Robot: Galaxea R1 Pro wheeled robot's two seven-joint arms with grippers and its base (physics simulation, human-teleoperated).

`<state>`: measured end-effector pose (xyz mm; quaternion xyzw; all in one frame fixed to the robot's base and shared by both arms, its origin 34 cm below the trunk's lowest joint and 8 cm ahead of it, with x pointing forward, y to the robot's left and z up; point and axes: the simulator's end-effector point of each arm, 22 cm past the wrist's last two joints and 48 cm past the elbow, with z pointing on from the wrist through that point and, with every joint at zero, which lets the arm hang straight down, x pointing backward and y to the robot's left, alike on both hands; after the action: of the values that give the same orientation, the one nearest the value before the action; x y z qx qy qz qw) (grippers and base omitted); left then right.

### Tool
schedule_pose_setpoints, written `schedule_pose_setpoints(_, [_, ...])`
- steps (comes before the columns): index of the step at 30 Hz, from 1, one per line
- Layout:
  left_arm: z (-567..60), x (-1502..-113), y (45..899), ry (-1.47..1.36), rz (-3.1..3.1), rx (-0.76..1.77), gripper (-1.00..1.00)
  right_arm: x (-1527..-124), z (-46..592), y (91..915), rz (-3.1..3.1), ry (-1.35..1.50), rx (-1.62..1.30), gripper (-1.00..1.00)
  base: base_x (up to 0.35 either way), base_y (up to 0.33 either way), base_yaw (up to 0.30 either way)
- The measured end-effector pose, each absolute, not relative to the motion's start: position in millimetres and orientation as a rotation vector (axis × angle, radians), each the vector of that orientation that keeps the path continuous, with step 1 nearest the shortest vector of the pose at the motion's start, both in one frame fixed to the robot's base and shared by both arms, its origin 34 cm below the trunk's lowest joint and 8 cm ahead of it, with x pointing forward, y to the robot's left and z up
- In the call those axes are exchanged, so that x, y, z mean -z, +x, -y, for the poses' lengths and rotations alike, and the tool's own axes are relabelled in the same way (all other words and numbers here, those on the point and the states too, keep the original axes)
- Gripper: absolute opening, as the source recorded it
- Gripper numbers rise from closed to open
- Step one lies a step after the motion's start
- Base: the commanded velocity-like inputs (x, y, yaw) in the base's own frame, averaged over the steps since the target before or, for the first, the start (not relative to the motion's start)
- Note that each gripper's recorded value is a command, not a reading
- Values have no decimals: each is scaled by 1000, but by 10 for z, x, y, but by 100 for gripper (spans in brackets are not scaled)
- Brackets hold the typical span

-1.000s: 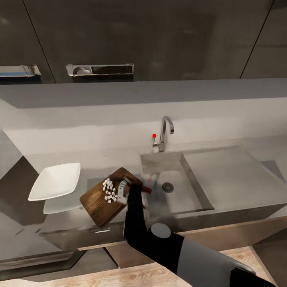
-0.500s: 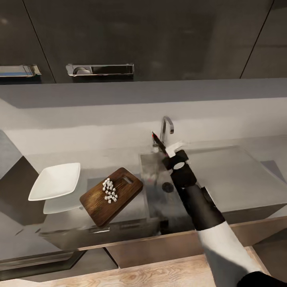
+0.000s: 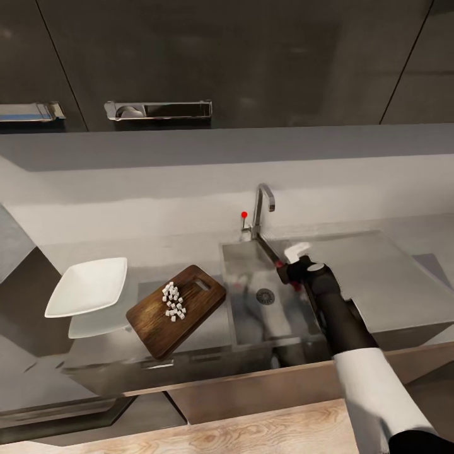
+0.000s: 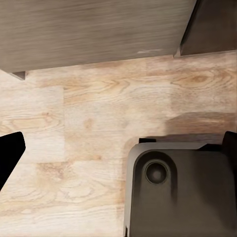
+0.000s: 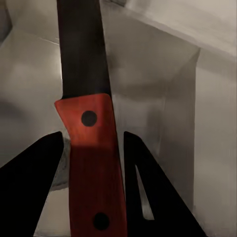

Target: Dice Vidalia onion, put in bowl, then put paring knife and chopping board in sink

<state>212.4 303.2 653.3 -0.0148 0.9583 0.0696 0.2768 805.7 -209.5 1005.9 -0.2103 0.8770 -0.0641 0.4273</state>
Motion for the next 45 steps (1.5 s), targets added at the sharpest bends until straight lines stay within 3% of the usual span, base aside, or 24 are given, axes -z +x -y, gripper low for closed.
schedule_pose_setpoints(11, [-3032, -6533, 2124, -40, -2574, -187, 100, -9363, 1752, 7904, -2246, -532, -81, -100, 0, 0, 0])
schedule_pose_setpoints(45, [-3049, -6518, 2029, -38, -2594, -194, 100, -8719, 2003, 7728, -2312, -402, -133, -100, 24, 0, 0])
